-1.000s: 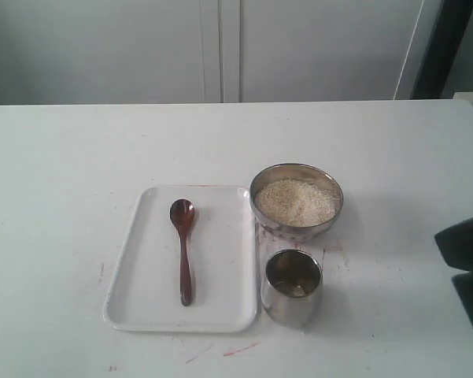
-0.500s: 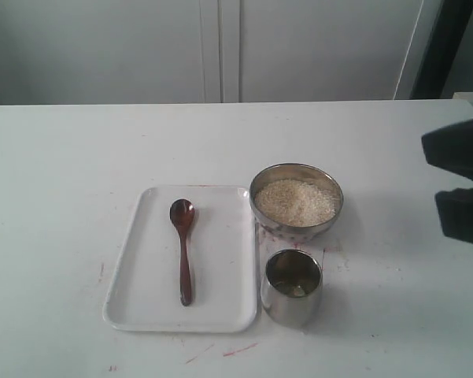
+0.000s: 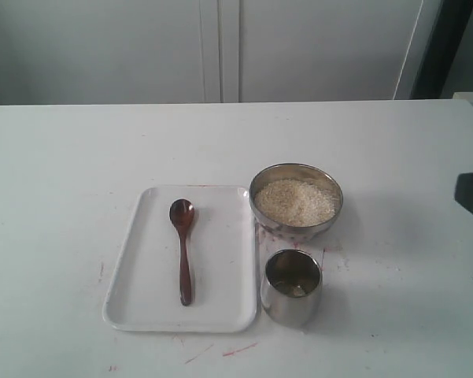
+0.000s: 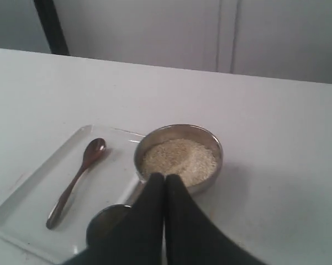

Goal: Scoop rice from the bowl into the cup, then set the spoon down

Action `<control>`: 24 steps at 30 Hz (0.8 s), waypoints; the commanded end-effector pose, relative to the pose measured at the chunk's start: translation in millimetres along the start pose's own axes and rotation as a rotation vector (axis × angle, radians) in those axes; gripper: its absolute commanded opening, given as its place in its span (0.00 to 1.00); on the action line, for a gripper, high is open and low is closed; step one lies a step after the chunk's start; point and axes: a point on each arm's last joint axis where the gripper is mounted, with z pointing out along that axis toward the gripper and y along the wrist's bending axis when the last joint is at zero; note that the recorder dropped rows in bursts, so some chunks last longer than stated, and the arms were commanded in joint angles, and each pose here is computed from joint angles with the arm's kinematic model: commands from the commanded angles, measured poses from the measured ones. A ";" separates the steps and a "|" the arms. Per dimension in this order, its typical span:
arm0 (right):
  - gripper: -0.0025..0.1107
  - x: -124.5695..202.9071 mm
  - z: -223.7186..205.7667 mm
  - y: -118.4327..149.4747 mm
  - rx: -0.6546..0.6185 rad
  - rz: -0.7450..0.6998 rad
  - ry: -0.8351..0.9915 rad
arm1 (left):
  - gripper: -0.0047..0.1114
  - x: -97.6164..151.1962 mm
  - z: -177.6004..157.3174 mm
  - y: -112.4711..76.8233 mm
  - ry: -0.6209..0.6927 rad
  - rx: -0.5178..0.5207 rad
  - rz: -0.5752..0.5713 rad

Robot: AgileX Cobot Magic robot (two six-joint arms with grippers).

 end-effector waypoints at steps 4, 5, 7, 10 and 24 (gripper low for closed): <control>0.02 34.9 -9.5 -20.0 0.130 0.038 -0.112 | 0.16 -2.3 -0.2 -0.5 -0.008 0.003 -0.012; 0.02 39.4 -9.9 -21.9 0.145 0.032 -0.129 | 0.16 -2.3 -0.2 -0.5 -0.008 0.003 -0.012; 0.02 48.7 -10.0 -24.4 0.165 -0.005 -0.157 | 0.16 -2.3 -0.2 -0.5 -0.008 0.003 -0.012; 0.02 60.5 -10.0 -25.8 0.176 -0.096 -0.201 | 0.16 -2.3 -0.2 -0.5 -0.008 0.003 -0.012; 0.02 108.1 -9.2 -36.9 0.276 -0.111 -0.156 | 0.16 -2.3 -0.2 -0.5 -0.008 0.003 -0.012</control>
